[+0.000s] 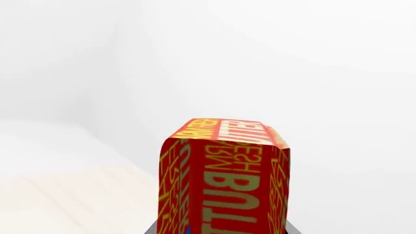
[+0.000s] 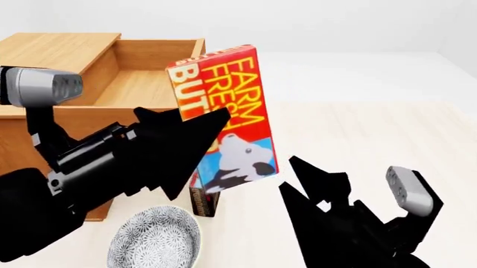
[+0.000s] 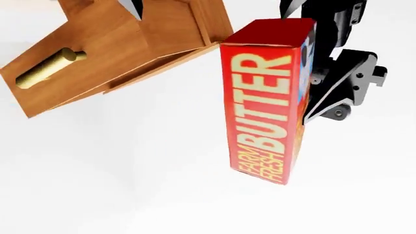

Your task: Put the butter at the front in the top drawer of the cabinet and close it.

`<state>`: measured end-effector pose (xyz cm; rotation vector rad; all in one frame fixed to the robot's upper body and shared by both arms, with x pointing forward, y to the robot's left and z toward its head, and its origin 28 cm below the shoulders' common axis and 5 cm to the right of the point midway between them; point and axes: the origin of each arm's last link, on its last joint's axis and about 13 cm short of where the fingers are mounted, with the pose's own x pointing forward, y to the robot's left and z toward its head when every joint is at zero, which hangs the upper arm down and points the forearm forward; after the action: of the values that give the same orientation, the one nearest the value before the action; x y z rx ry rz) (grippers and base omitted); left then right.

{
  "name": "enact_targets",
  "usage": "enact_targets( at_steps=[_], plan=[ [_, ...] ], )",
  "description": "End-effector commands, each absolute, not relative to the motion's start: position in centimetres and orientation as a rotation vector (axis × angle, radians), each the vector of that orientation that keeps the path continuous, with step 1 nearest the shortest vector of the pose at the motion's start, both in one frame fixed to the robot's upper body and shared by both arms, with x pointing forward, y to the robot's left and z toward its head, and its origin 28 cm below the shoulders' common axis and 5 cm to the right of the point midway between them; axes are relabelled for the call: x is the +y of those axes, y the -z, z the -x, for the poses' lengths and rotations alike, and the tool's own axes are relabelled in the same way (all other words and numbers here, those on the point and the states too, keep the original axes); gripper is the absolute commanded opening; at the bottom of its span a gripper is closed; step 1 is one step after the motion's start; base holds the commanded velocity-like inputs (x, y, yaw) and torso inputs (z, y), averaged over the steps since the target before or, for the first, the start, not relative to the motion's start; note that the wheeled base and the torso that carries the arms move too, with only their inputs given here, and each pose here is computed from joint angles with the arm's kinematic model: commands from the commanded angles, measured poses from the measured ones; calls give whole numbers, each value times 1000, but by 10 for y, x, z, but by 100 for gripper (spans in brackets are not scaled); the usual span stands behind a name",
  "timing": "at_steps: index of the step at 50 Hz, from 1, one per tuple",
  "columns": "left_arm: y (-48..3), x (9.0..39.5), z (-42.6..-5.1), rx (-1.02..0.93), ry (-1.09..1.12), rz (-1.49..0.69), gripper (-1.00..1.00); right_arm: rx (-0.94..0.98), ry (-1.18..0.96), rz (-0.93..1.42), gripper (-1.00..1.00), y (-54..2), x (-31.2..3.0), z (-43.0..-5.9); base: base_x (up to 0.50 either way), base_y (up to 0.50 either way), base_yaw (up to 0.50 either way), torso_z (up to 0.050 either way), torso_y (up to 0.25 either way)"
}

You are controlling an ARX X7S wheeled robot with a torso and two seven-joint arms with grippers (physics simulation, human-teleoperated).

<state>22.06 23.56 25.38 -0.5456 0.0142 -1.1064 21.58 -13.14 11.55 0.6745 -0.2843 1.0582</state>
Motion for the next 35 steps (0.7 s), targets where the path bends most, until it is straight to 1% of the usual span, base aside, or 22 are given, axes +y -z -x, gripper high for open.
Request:
enact_targets(
  at_steps=[1,9,14,21,25,35],
  plan=[
    [-269,243,-211,-35,1107,559,-100,-338,-835,-519,100,-116,-143,-204,0,0,0,0,0],
    [-280,249,-209,-52,1051,529,-100,-377,-609,-374,100,-122,-148,-201,0,0,0,1,1],
    [-287,253,-207,-58,1011,502,-100,-410,-459,-283,100,-130,-146,-207,0,0,0,0,0],
    [-300,257,-203,-58,966,461,-100,-454,-301,-159,100,-139,-139,-220,0,0,0,0,1],
    [-308,259,-202,-61,939,436,-100,-474,-245,-118,100,-144,-133,-226,0,0,0,3,2],
    [-328,260,-204,-54,857,385,-100,-457,-173,-30,100,-143,-121,-243,0,0,0,0,0]
  ],
)
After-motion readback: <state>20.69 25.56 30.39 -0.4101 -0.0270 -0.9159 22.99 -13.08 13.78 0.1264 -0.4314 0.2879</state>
